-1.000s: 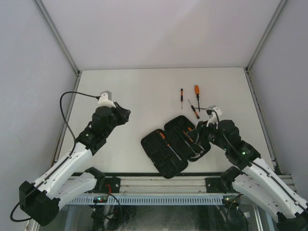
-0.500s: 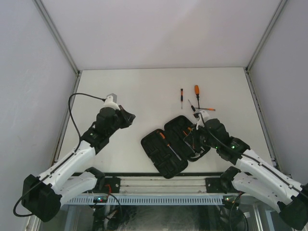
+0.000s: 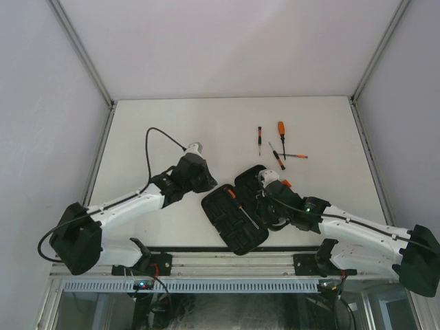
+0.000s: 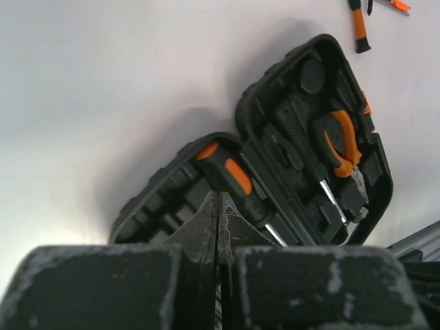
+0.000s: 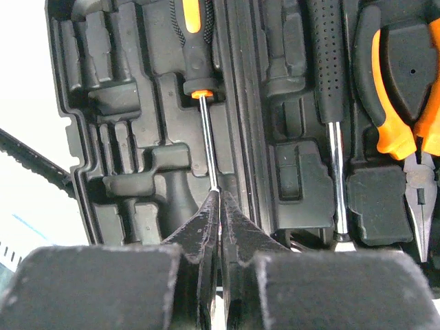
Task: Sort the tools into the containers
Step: Adjust the screwdriver in the storage box.
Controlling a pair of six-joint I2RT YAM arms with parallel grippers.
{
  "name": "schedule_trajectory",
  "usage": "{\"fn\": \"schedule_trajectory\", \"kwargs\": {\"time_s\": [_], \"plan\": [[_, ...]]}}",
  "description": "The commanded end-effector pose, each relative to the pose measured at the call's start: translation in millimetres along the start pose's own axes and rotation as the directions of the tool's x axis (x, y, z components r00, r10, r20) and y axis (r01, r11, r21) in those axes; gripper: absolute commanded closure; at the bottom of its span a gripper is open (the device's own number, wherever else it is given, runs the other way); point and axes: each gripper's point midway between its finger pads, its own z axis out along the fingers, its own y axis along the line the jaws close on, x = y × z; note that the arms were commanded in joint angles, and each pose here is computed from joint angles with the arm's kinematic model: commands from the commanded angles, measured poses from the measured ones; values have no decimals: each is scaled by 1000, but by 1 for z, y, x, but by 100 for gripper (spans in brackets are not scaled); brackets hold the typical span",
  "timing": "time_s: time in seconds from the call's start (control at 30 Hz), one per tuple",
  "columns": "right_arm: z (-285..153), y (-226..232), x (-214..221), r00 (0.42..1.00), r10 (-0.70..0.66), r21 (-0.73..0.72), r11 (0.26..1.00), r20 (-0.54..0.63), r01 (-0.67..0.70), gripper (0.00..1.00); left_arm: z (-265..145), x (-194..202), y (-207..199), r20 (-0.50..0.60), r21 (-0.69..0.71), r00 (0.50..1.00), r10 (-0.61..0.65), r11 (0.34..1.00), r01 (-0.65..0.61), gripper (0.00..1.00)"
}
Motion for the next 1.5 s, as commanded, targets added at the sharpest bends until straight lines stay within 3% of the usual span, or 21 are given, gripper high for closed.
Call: {"fn": "schedule_trajectory", "kwargs": {"time_s": [0.0, 0.3, 0.67, 1.47], "plan": [[-2, 9, -21, 997, 18, 12, 1000, 79, -19, 100, 6, -13, -35, 11, -2, 1000, -26, 1000, 27, 100], [1, 6, -13, 998, 8, 44, 999, 54, -11, 100, 28, 13, -42, -127, -147, 990, 58, 986, -77, 98], [5, 9, -7, 999, -4, 44, 999, 33, 2, 100, 39, 23, -40, -162, -214, 984, 73, 971, -107, 70], [-1, 13, -1, 999, 16, 4, 1000, 46, -16, 100, 69, 33, -32, -197, -282, 978, 76, 951, -130, 71]]}}
